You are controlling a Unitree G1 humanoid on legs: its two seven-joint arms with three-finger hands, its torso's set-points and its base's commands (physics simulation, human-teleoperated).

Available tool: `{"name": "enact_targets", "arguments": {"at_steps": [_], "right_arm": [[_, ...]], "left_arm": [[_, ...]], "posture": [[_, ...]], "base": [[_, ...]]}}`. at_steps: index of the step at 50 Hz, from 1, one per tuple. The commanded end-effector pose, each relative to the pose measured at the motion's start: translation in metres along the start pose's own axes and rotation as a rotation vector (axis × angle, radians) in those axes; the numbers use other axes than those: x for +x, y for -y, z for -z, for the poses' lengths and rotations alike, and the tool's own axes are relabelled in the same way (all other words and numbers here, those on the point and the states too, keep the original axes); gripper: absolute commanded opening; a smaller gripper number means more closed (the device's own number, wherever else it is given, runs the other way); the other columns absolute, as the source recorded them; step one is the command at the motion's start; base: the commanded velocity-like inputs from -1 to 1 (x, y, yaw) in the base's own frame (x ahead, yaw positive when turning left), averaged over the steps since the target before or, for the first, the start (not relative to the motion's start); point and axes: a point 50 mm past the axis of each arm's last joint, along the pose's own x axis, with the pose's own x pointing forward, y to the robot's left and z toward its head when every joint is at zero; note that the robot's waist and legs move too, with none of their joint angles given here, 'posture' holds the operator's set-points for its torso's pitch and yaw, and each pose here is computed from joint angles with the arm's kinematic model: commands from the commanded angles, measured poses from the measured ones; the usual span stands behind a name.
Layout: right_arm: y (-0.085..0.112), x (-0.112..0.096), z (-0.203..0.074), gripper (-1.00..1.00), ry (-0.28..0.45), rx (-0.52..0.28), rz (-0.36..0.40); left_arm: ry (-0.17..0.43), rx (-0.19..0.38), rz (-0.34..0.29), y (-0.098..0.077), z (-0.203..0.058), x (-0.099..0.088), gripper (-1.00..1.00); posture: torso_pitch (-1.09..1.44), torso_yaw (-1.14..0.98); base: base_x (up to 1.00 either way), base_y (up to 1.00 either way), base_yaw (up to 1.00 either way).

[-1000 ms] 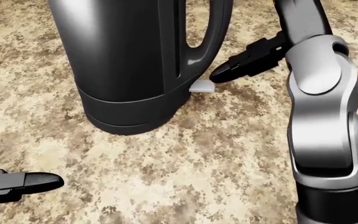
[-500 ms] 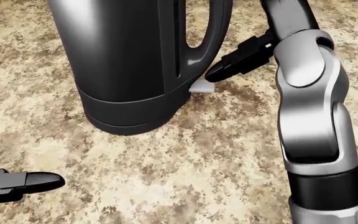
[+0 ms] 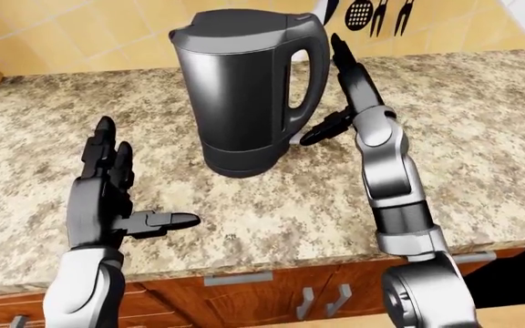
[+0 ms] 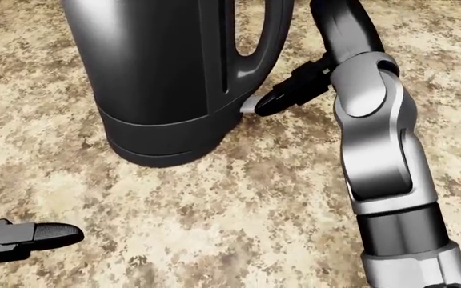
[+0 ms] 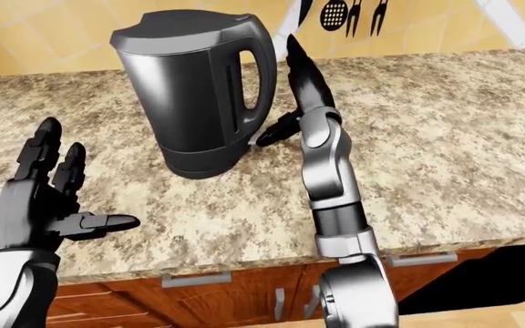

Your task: Press down the lever to turn on the electric kettle.

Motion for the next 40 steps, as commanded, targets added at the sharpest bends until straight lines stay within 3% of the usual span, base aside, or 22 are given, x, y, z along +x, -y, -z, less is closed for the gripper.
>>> {"name": "enact_targets", "arguments": {"at_steps": [1, 10, 13, 29, 40], "right_arm": [[0.017, 0.001, -0.021, 1.0, 0.091, -0.001, 0.082], [0.019, 0.002, -0.019, 1.0, 0.076, -0.006, 0.098], [0.02, 0.004, -0.016, 1.0, 0.062, 0.025, 0.107], [0.002, 0.007, -0.009, 1.0, 0.025, -0.159, 0.075], [-0.003, 0.007, -0.004, 1.0, 0.018, -0.168, 0.068]], "left_arm": [[0.081, 0.014, 0.003, 0.0, -0.014, 0.0, 1.0], [0.083, 0.015, 0.003, 0.0, -0.013, 0.0, 1.0], [0.083, 0.015, 0.003, 0.0, -0.014, 0.0, 1.0], [0.085, 0.014, 0.003, 0.0, -0.015, -0.001, 1.0], [0.09, 0.012, 0.002, 0.0, -0.015, -0.002, 1.0]], "posture": [[0.0, 0.0], [0.0, 0.0], [0.0, 0.0], [0.0, 0.0], [0.0, 0.0]], "base": [[0.0, 0.0, 0.0], [0.0, 0.0, 0.0], [0.0, 0.0, 0.0], [0.0, 0.0, 0.0], [0.0, 0.0, 0.0]]}}
